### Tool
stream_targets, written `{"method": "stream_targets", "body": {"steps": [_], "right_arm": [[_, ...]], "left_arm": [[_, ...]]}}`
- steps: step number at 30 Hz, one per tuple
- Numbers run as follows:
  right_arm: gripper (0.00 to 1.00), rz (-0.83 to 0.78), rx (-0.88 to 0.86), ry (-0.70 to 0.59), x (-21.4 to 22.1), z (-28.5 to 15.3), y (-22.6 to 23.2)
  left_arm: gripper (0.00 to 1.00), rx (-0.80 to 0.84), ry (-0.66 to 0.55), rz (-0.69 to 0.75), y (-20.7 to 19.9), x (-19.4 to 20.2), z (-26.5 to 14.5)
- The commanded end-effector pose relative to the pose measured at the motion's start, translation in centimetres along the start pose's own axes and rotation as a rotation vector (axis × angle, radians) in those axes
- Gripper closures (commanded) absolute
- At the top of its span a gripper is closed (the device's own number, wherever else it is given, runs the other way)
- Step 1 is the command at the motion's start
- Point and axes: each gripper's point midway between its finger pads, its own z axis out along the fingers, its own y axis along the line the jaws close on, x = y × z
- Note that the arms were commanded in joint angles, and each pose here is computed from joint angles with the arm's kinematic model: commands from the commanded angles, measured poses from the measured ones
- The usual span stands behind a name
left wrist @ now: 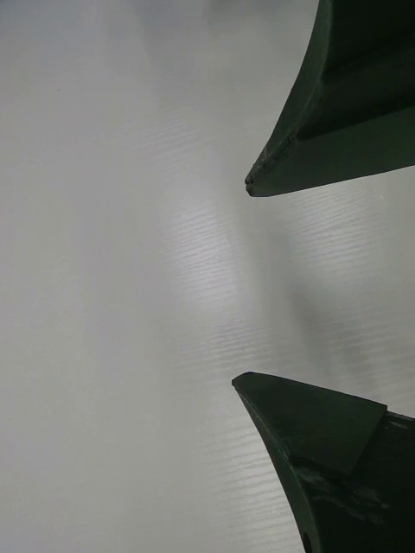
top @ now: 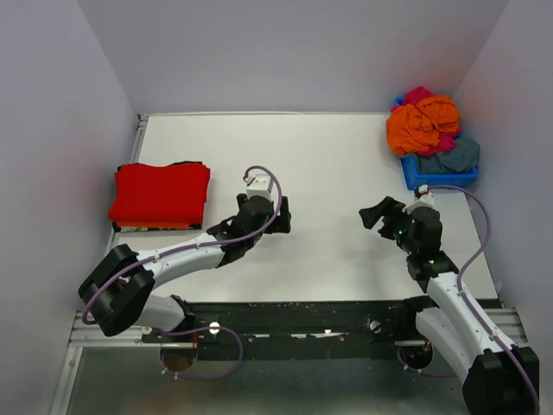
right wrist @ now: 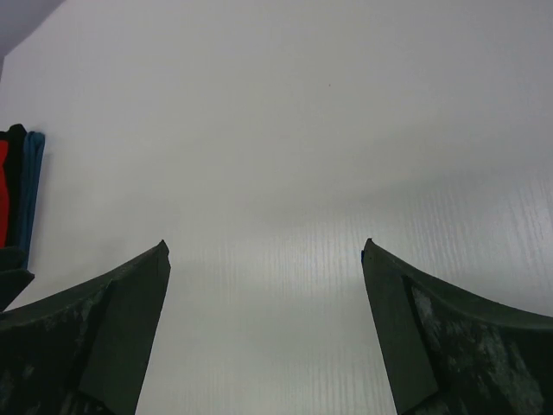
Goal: Fold and stack the t-shirts
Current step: Grab crumpled tshirt from bin with the right arm
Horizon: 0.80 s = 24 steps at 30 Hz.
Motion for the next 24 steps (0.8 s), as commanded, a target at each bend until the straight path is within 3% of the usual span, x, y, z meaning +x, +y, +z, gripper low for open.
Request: {"method": "stream_targets", "body": {"steps": [1,13,16,20,24], "right_arm": [[0.0,-0.02,-0.012,-0.022,-0.2,-0.2,0.0],[0.0,-0.034,-0.011,-0.026,-0.6,0.0,0.1],[0.01,-0.013,0.07,-0.048,-3.0,0.5,-0.1],[0.13,0.011,0.178,-0.069,-8.3,1.7,0.6],[0.14,0.026,0.293,-0.026,-12.3,4.6,0.0]], "left_arm": [[0.02,0.007,-0.033,0.003,-0.6,-1.1,0.2],[0.02,-0.055,-0.042,-0.012,0.3,-1.6,0.0],[0.02,-0.067,-0.046,-0.01,0.6,-1.6,-0.1],[0.02,-0.054,-0.05,-0.012,0.4,-1.7,-0.2],[0.02,-0.045,-0.031,-0.002,0.1,-1.5,0.1]]}}
